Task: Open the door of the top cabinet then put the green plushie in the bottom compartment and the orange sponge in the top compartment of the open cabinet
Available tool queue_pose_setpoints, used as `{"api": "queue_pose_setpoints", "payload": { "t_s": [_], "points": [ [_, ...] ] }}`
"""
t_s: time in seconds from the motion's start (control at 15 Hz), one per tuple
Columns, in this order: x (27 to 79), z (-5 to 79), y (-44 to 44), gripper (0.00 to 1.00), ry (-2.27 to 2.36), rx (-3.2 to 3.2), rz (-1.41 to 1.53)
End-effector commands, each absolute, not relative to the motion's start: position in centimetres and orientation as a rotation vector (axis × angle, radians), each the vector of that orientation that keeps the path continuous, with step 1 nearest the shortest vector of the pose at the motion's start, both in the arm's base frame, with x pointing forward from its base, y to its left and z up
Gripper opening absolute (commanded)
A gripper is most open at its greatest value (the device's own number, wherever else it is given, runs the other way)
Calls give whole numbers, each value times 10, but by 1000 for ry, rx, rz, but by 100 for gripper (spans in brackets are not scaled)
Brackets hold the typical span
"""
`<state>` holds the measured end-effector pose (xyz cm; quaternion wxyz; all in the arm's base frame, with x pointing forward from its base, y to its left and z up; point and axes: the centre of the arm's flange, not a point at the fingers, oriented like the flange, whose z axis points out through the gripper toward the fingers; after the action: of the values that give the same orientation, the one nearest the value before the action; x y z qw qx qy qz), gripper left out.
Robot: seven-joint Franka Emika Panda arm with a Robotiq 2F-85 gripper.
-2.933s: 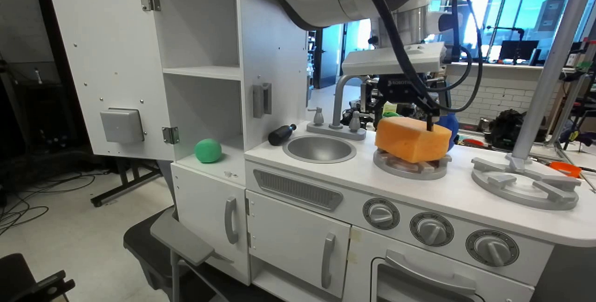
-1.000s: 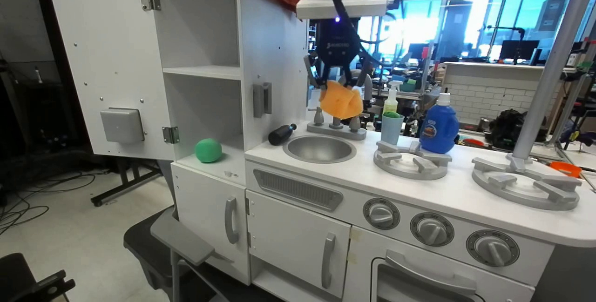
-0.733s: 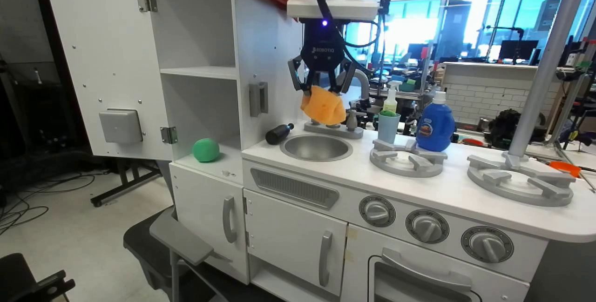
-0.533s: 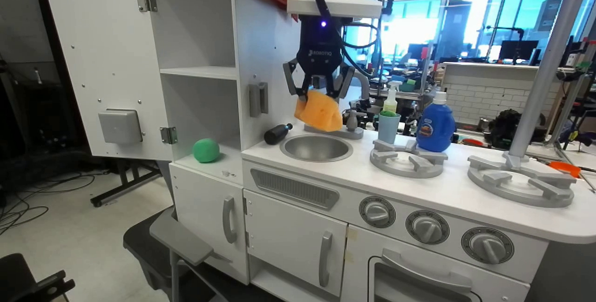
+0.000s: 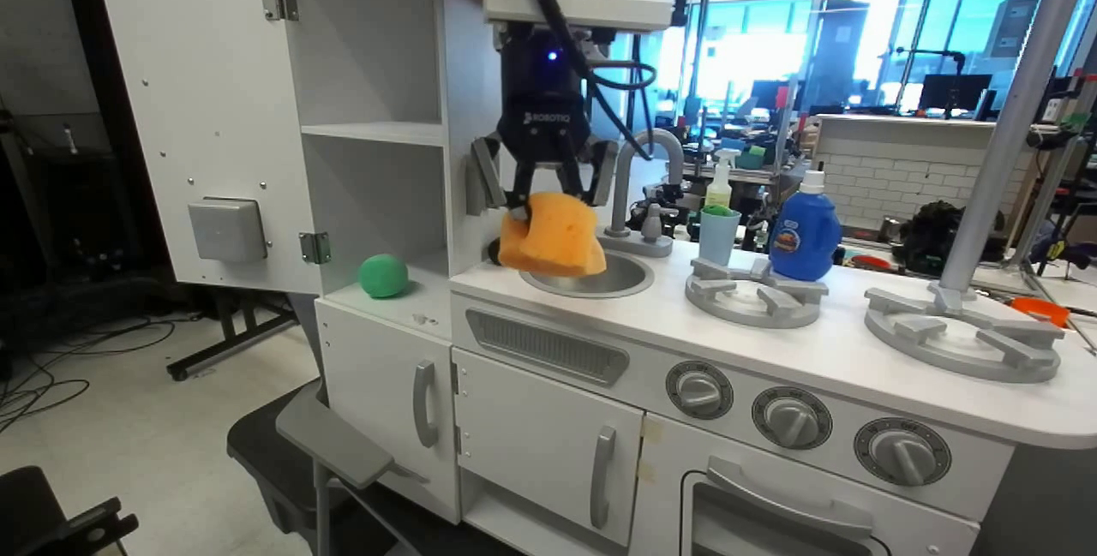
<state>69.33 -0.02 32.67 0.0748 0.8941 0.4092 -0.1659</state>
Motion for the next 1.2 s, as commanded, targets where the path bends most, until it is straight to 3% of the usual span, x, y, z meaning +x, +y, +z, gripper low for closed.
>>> {"api": "queue_pose_setpoints", "payload": {
  "t_s": [0.0, 0.73, 1.13],
  "points": [
    [616, 315, 37, 4, 1351, 2530, -490],
    [501, 286, 76, 4, 1497, 2444, -329],
    [413, 289, 147, 4, 1319, 2635, 58]
  ]
}}
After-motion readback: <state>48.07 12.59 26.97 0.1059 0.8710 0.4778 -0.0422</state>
